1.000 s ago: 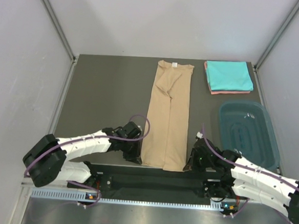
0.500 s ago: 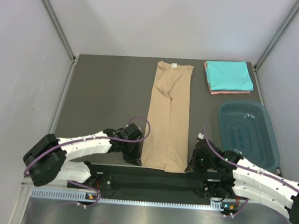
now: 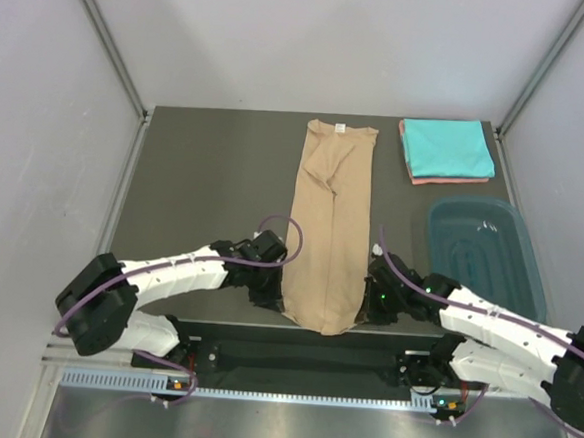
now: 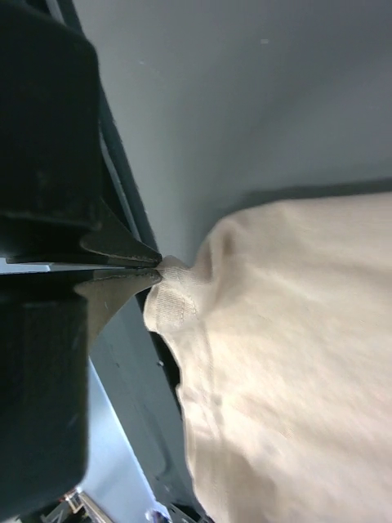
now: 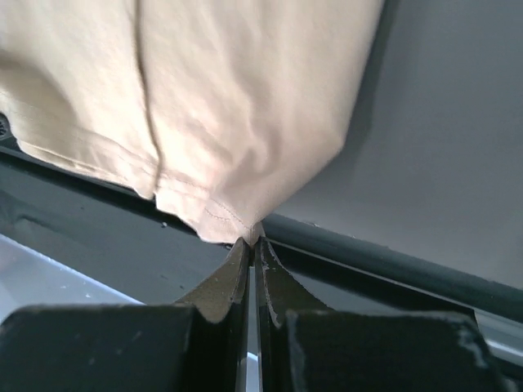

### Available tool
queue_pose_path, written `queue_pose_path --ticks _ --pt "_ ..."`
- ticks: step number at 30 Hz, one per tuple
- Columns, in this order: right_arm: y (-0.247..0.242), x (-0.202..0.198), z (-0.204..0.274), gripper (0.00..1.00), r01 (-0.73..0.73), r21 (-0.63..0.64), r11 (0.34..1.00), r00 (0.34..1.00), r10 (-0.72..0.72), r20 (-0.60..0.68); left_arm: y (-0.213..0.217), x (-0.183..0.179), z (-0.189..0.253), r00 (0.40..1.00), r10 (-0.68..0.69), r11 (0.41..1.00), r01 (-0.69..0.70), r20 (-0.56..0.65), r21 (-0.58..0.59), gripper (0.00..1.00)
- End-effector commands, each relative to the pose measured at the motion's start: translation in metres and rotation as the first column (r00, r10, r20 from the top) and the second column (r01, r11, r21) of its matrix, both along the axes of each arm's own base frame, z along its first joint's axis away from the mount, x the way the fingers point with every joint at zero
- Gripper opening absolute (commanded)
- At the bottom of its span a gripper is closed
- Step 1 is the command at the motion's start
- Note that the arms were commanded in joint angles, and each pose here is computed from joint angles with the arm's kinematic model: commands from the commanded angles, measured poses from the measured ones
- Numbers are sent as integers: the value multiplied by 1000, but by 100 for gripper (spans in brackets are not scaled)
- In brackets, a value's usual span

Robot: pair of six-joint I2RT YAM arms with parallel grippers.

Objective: Fold and stack the t-shirts
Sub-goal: Fold the tshirt

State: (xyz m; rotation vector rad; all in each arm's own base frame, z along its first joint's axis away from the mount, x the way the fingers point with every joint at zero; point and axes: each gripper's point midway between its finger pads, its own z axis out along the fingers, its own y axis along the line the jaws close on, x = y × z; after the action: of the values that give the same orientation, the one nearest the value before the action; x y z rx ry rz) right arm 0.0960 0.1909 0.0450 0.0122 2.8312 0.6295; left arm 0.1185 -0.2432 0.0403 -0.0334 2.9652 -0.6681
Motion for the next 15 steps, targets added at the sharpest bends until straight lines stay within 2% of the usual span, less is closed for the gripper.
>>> queue_pose_path --ticks 1,9,15 --pt "4 25 16 0 -36 -21 999 997 37 74 -2 23 7 999 14 999 -15 44 29 0" --pt "3 87 31 0 -50 -18 999 993 51 110 -10 72 10 998 26 999 -29 63 44 0" --pt "6 137 39 0 -87 -54 995 987 94 129 -8 141 21 989 81 994 -89 124 60 0"
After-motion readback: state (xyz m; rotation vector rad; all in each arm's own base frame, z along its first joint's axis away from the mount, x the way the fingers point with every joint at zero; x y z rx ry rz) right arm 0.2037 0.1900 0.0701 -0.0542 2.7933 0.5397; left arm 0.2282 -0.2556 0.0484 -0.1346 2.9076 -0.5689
